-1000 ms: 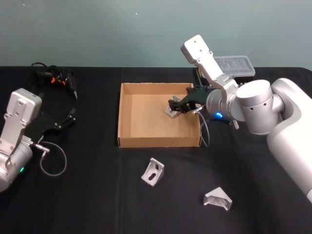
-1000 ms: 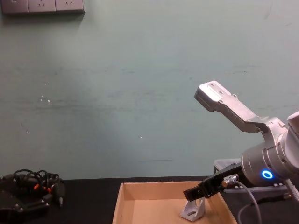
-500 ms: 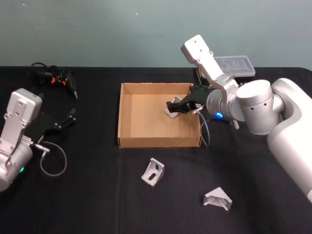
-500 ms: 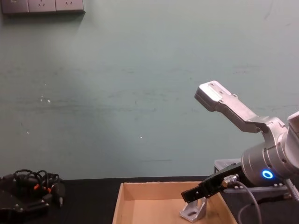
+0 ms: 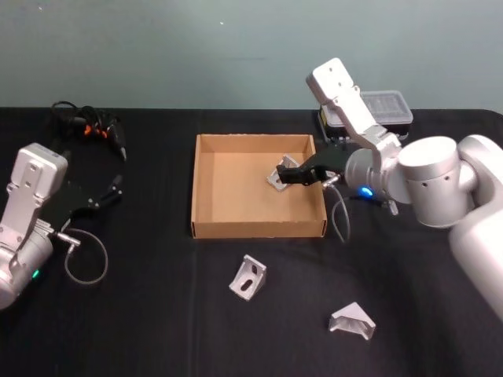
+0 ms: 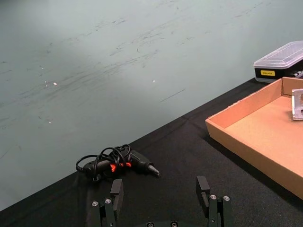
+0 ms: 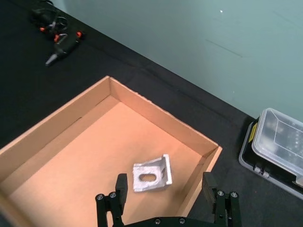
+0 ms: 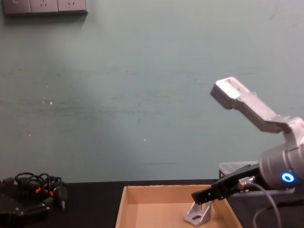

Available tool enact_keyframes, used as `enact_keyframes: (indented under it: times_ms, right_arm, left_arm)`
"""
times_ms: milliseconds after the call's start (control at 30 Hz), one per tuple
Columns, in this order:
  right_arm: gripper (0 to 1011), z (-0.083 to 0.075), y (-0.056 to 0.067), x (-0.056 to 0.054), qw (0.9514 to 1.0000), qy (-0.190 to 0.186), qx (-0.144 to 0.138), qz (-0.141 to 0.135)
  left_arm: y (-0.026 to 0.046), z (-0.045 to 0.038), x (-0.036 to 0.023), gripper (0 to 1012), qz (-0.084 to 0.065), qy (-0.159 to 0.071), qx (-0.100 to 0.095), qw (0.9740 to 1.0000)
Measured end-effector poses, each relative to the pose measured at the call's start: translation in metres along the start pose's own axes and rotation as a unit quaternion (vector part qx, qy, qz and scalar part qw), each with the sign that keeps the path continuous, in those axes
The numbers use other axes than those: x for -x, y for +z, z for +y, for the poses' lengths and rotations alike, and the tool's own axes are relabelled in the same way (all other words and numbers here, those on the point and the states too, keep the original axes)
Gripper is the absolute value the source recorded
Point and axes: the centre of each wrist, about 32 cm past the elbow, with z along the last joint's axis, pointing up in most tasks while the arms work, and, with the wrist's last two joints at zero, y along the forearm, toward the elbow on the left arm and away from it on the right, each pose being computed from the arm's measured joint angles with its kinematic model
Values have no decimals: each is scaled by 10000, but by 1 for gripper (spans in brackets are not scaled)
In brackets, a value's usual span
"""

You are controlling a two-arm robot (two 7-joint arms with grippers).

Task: Use one hand to pick up the angle iron from the table and place it into the box.

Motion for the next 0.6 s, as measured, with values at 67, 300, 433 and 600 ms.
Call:
enact_keyframes:
  times_ms: [67, 300, 433, 600]
  right_arm:
    - [1000, -65, 3, 12, 10000, 21, -44, -4]
    - [1000, -414, 43, 162, 9986, 448, -194, -196]
    - [1000, -526, 73, 260, 9953, 879, -52, -395]
    - [1000, -637, 100, 397, 9869, 1468, 156, -644]
  left_arm:
    - [0, 0, 0, 1011, 0, 0, 0, 10000]
    - [0, 0, 0, 1011, 0, 0, 0, 10000]
    - [0, 0, 0, 1011, 0, 0, 0, 10000]
    - [0, 0, 0, 1011, 0, 0, 0, 10000]
